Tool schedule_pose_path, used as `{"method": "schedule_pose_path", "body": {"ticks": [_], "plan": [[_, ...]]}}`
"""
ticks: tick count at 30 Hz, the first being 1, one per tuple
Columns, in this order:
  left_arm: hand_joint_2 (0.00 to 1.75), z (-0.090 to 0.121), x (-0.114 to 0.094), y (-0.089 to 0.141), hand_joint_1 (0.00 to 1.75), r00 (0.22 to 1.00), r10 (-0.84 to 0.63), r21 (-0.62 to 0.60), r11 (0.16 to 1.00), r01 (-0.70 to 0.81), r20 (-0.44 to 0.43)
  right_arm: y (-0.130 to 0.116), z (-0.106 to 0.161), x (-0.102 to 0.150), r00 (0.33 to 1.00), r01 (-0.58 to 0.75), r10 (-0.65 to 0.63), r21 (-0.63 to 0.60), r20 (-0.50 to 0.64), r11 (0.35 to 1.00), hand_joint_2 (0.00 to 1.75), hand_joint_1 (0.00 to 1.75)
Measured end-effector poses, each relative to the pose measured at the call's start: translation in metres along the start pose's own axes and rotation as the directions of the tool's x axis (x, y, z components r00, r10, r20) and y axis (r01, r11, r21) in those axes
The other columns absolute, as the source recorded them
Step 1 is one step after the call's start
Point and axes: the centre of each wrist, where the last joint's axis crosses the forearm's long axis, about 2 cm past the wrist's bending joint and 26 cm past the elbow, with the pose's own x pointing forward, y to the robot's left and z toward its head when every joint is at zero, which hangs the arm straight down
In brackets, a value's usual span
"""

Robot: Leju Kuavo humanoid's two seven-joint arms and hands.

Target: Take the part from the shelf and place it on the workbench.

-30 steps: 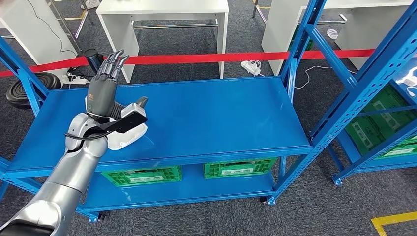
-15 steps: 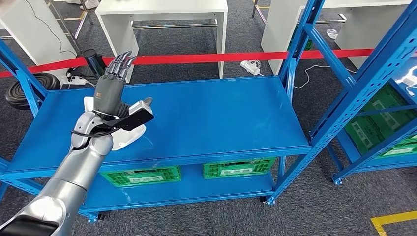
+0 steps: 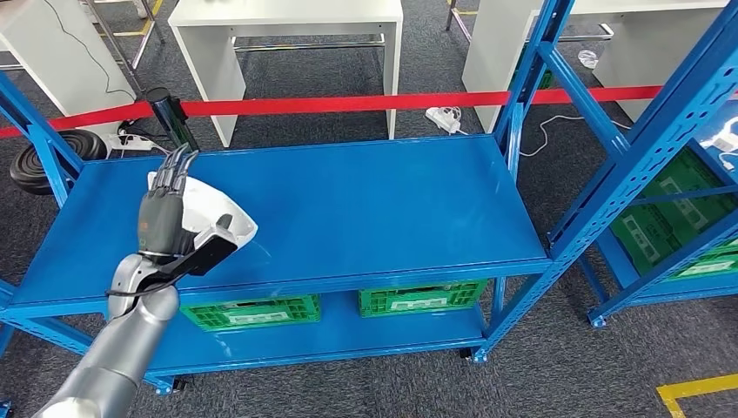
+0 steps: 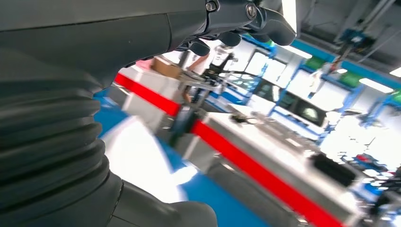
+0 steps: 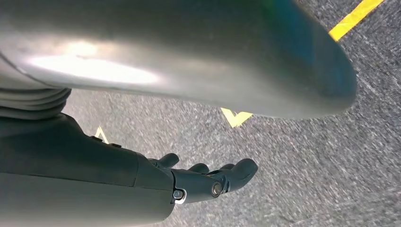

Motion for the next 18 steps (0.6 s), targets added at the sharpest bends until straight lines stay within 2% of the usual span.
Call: {"method": "schedule_pose_path", "body": {"ticks": [2, 4, 12, 18], "plan": [[1.75, 0.012, -0.010, 0.002, 0.00, 1.000, -0.016, -0.020, 1.000, 0.016, -0.004, -0.005, -0.001, 0.002, 1.000, 0.015, -0.015, 0.010, -0.026, 1.000, 0.00, 0.00], [1.75, 0.012, -0.012, 0.003, 0.00, 1.000, -0.025, -0.045, 0.999, 0.026, 0.010, -0.009, -0.003, 0.003, 0.998, 0.027, -0.026, 0.020, -0.052, 0.999, 0.00, 0.00], [1.75, -0.024, 0.015, 0.001, 0.00, 0.998, -0.043, -0.080, 0.996, 0.047, 0.051, -0.011, -0.003, 0.004, 0.997, 0.050, -0.049, 0.023, -0.063, 0.998, 0.00, 0.00], [1.75, -0.055, 0.036, 0.001, 0.00, 0.991, -0.019, -0.126, 0.991, 0.036, 0.134, -0.010, -0.003, 0.005, 0.999, 0.036, -0.035, 0.052, -0.009, 0.998, 0.00, 0.00]]}}
